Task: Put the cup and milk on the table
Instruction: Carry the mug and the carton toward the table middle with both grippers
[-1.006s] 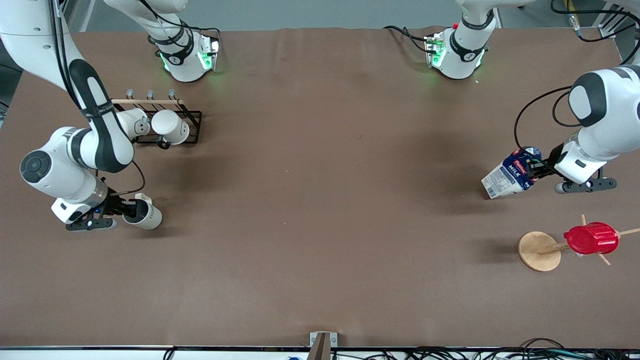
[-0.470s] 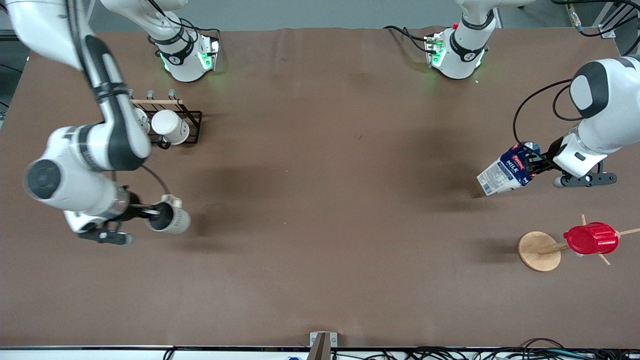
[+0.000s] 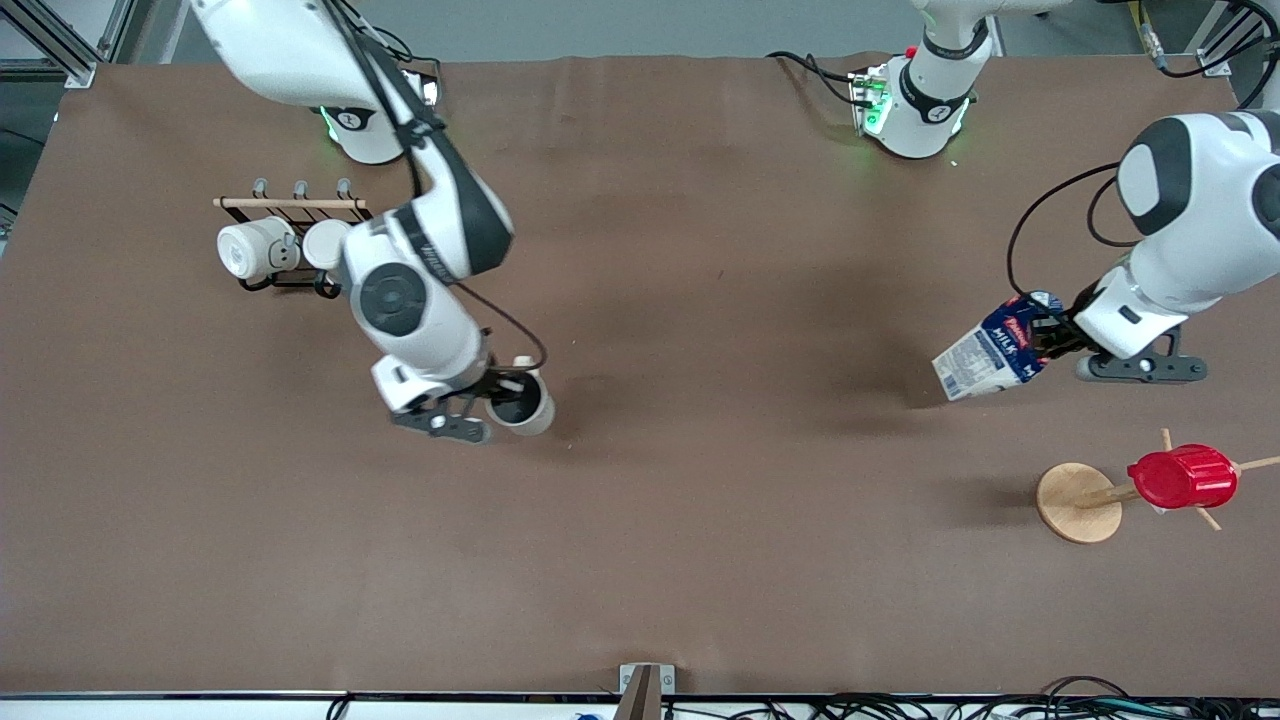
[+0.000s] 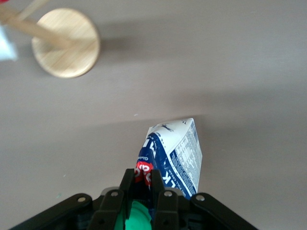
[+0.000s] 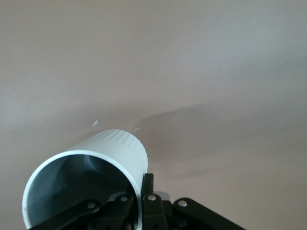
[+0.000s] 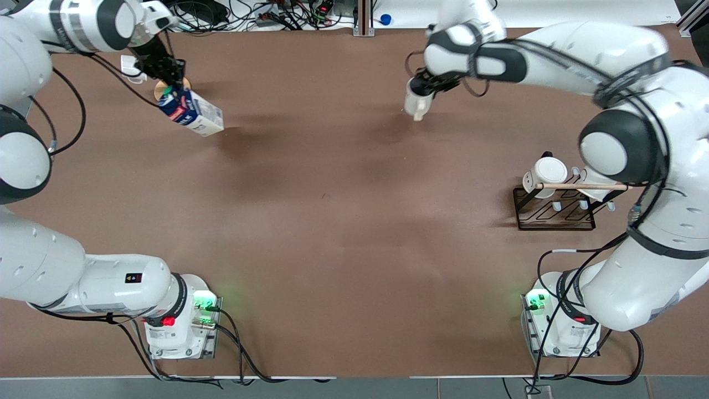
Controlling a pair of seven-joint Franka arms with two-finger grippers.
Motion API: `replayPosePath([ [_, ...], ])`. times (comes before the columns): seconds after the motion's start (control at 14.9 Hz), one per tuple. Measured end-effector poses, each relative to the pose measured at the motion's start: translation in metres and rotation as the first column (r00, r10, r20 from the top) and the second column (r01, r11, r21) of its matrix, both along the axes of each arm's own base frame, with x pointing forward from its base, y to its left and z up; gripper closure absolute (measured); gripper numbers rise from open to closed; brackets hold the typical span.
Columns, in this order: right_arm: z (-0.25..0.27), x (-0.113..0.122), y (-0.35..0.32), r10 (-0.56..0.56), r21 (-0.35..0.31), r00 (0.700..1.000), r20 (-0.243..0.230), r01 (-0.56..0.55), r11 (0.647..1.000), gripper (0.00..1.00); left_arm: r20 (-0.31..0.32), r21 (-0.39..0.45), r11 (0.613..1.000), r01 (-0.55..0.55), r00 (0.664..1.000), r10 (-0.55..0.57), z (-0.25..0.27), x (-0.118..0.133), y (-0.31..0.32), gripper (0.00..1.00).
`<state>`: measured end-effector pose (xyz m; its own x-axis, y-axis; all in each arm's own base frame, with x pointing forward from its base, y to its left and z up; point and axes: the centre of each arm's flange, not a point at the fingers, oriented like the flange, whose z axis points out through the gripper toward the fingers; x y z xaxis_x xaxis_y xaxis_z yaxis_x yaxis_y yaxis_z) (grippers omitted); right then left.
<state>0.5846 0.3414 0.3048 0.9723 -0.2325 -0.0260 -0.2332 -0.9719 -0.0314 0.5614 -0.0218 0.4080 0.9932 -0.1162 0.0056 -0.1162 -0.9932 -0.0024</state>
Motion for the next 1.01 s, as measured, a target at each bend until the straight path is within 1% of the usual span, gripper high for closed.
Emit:
replayPosePath([
  [0.13, -0.023, -0.012, 0.037, -0.005, 0.000, 1.000, 0.003, 0.005, 1.000, 0.96, 0.003, -0.005, 0.998, 0.055, 0.998, -0.055, 0.001, 0.003, -0.033, 0.81],
  [0.27, -0.040, -0.016, 0.058, -0.011, -0.002, 1.000, 0.003, 0.011, 1.000, 0.96, -0.008, -0.009, 0.996, 0.092, 0.996, -0.092, 0.000, 0.004, -0.056, 0.81],
  [0.47, -0.052, -0.015, 0.074, -0.009, 0.001, 1.000, 0.009, 0.009, 1.000, 0.96, -0.068, -0.017, 0.990, 0.139, 0.988, -0.139, 0.002, 0.007, -0.085, 0.81],
  [0.54, -0.054, -0.015, 0.079, -0.009, 0.008, 1.000, 0.019, 0.009, 1.000, 0.93, -0.075, -0.022, 0.988, 0.150, 0.986, -0.151, 0.002, 0.009, -0.098, 0.81],
  [0.6, -0.054, -0.016, 0.082, -0.016, 0.012, 1.000, 0.025, 0.016, 1.000, 0.85, -0.077, -0.027, 0.986, 0.162, 0.983, -0.164, 0.002, 0.012, -0.112, 0.81],
  [0.67, -0.055, -0.016, 0.084, -0.021, 0.013, 0.999, 0.027, 0.021, 1.000, 0.75, -0.077, -0.026, 0.985, 0.171, 0.982, -0.173, 0.000, 0.013, -0.126, 0.81],
  [0.8, -0.052, -0.015, 0.086, -0.030, 0.016, 0.999, 0.032, 0.030, 0.999, 0.56, -0.072, -0.006, 0.986, 0.165, 0.984, -0.165, -0.004, 0.015, -0.161, 0.81],
  [0.87, -0.050, -0.013, 0.084, -0.034, 0.016, 0.999, 0.035, 0.033, 0.999, 0.44, -0.068, 0.002, 0.988, 0.157, 0.985, -0.157, -0.006, 0.015, -0.183, 0.81],
  [1.01, -0.039, -0.005, 0.074, -0.045, -0.003, 0.998, 0.037, 0.046, 0.999, 0.26, -0.057, 0.017, 0.990, 0.139, 0.989, -0.138, -0.014, 0.015, -0.231, 0.81],
])
